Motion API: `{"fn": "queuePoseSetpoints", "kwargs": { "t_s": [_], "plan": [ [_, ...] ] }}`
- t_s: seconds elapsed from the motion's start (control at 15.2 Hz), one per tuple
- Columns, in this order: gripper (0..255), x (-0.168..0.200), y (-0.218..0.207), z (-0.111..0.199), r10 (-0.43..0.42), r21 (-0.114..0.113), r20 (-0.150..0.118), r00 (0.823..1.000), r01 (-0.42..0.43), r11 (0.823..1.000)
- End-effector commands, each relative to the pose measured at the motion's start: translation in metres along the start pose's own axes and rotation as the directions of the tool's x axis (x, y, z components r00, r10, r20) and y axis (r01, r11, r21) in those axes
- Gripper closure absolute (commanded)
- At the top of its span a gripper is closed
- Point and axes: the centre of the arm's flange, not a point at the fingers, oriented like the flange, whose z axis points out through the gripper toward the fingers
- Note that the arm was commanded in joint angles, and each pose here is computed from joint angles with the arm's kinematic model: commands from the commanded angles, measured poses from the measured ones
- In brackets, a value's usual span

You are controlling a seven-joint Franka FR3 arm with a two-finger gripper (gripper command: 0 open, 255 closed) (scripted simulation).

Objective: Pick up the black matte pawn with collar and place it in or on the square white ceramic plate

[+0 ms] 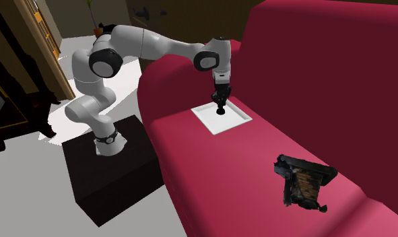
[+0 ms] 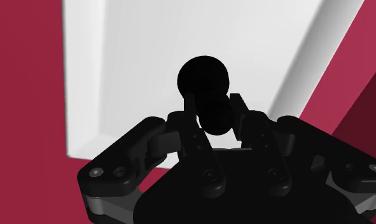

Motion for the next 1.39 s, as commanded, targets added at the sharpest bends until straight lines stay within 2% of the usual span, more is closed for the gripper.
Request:
{"fn": "queuePoseSetpoints", "kwargs": {
  "t_s": [0.0, 0.46, 0.53, 0.86, 1.12, 1.32],
  "plan": [
    [255, -0.001, 0.001, 0.011, 0.0, 0.0, 0.0, 1.0, 0.0, 1.0],
    [255, -0.001, 0.001, 0.011, 0.0, 0.0, 0.0, 1.0, 0.0, 1.0],
    [0, -0.001, 0.001, 0.011, 0.0, 0.0, 0.0, 1.0, 0.0, 1.0],
    [0, -0.001, 0.001, 0.011, 0.0, 0.0, 0.0, 1.0, 0.0, 1.0],
    [0, -0.001, 0.001, -0.039, 0.0, 0.0, 0.0, 1.0, 0.0, 1.0],
    [0, -0.001, 0.001, -0.039, 0.0, 0.0, 0.0, 1.0, 0.0, 1.0]
  ]
}}
